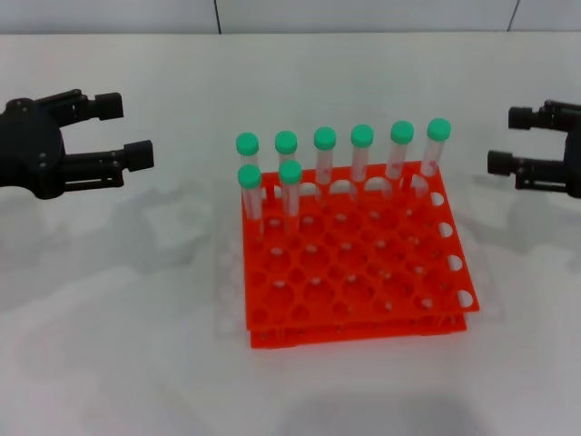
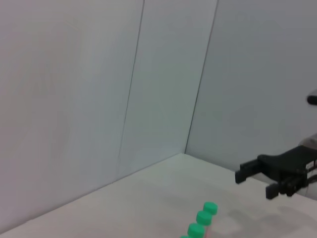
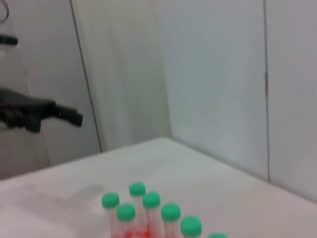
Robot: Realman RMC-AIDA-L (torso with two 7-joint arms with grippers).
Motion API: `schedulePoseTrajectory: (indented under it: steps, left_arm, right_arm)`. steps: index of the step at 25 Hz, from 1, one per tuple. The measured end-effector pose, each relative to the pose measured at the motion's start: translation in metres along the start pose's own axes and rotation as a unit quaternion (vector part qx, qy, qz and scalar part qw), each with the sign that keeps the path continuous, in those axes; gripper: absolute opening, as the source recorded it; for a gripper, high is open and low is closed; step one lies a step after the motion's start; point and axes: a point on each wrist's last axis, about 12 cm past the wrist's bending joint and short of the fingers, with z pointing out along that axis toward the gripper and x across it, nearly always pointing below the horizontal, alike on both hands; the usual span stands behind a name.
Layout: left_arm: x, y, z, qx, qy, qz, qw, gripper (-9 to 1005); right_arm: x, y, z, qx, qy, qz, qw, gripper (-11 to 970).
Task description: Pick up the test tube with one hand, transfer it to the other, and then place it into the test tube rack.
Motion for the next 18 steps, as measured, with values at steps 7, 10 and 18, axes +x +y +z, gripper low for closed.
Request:
schedulePoseTrajectory:
  steps: [7, 10, 18]
  left_arm:
    - [0.0008, 0.0, 0.0029, 0.003, -0.003, -0.012, 1.0, 879]
    - [0.0017, -0.0005, 0.0038, 0.004, -0.004, -0.015, 1.0, 879]
    - [0.0023, -0.0013, 0.0052, 0.009, -0.006, -0.018, 1.0, 880]
  right_arm:
    - [0.0024, 0.0011, 0.0021, -0.011, 0.023, -0.008, 1.0, 731]
    - [0.0015, 0.0014, 0.0021, -0.015, 0.023, -0.009, 1.0, 730]
    - [0.0014, 0.0025, 0.0027, -0.019, 0.022, -0.008, 1.0, 729]
